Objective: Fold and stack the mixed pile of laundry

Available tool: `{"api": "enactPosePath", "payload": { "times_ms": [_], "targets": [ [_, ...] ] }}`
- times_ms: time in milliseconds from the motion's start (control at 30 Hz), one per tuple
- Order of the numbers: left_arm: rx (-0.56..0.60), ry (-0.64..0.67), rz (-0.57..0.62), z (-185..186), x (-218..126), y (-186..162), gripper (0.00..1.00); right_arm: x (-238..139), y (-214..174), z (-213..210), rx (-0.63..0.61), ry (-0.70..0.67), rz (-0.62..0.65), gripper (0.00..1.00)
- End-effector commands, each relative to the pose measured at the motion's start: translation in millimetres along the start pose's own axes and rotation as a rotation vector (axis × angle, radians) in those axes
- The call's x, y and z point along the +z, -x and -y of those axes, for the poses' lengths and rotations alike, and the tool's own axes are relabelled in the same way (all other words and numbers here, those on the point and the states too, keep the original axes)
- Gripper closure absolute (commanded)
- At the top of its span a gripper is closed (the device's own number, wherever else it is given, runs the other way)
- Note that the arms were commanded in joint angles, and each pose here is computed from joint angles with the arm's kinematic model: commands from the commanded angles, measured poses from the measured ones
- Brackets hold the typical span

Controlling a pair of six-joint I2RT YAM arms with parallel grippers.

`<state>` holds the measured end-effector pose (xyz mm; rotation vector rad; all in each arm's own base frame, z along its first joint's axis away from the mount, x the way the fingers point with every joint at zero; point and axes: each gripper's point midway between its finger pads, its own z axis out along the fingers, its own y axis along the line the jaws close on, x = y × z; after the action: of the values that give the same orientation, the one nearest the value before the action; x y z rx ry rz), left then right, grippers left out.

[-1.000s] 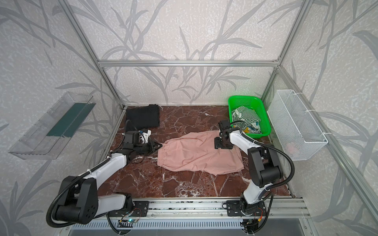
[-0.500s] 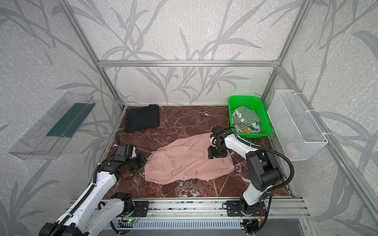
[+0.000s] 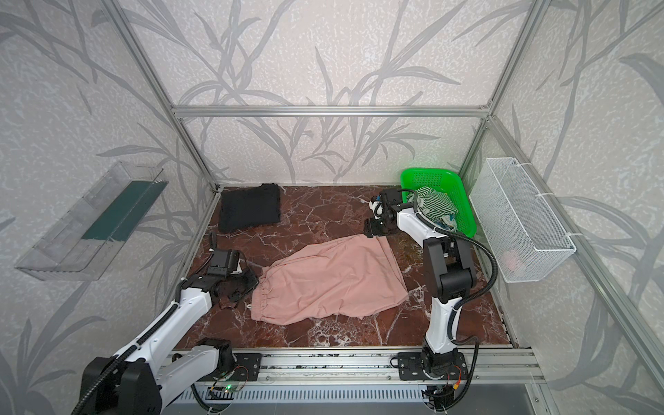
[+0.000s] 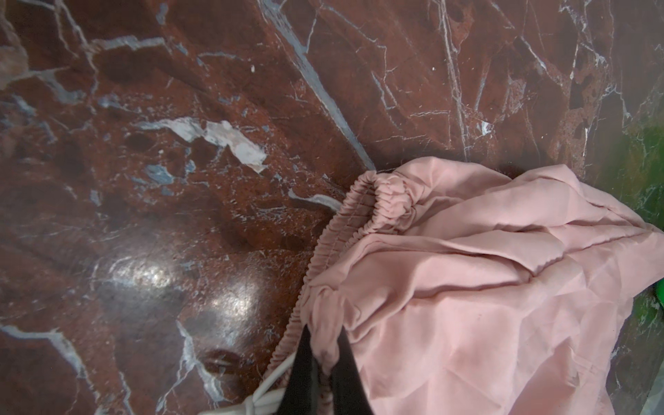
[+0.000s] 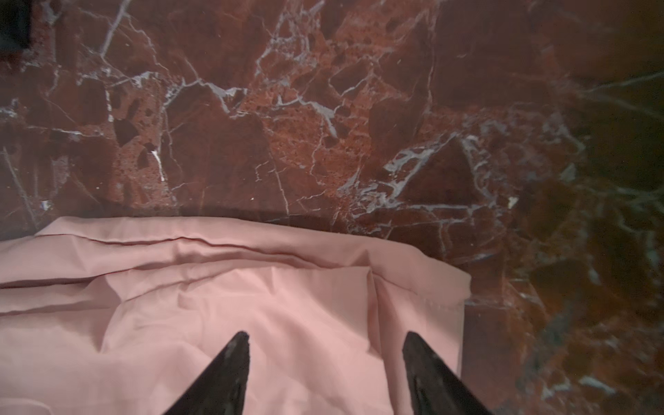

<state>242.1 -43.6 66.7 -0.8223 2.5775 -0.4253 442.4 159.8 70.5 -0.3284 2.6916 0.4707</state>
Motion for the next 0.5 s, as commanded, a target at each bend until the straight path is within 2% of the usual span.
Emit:
{"api": "enactPosePath", "payload": {
  "times_ms": [0,167,267,333,400,467],
  "targets": [
    [0.030,-0.017,0.048,9.5,-7.6,15.2,1.00,4.6,11.9,-6.6,-0.022,0.036,0.013,0.33],
    [0.033,-0.017,0.050,9.0,-8.4,15.0,1.00,20.8,7.8,-2.2,0.002,0.045,-0.011,0.35],
    [0.036,-0.015,0.057,8.4,-8.0,16.5,1.00,28.9,5.5,-2.8,0.004,0.063,-0.017,0.40],
    [0.039,-0.014,0.055,8.5,-7.2,16.5,1.00,33.0,4.8,-2.2,0.006,0.076,-0.018,0.52],
    [0.044,-0.012,0.053,8.4,-6.4,16.7,1.00,31.2,6.1,-3.0,0.006,0.089,-0.005,0.69],
    [0.047,-0.012,0.056,8.7,-6.6,17.2,1.00,23.9,9.3,-4.5,0.003,0.091,0.025,0.83]
  ]
}}
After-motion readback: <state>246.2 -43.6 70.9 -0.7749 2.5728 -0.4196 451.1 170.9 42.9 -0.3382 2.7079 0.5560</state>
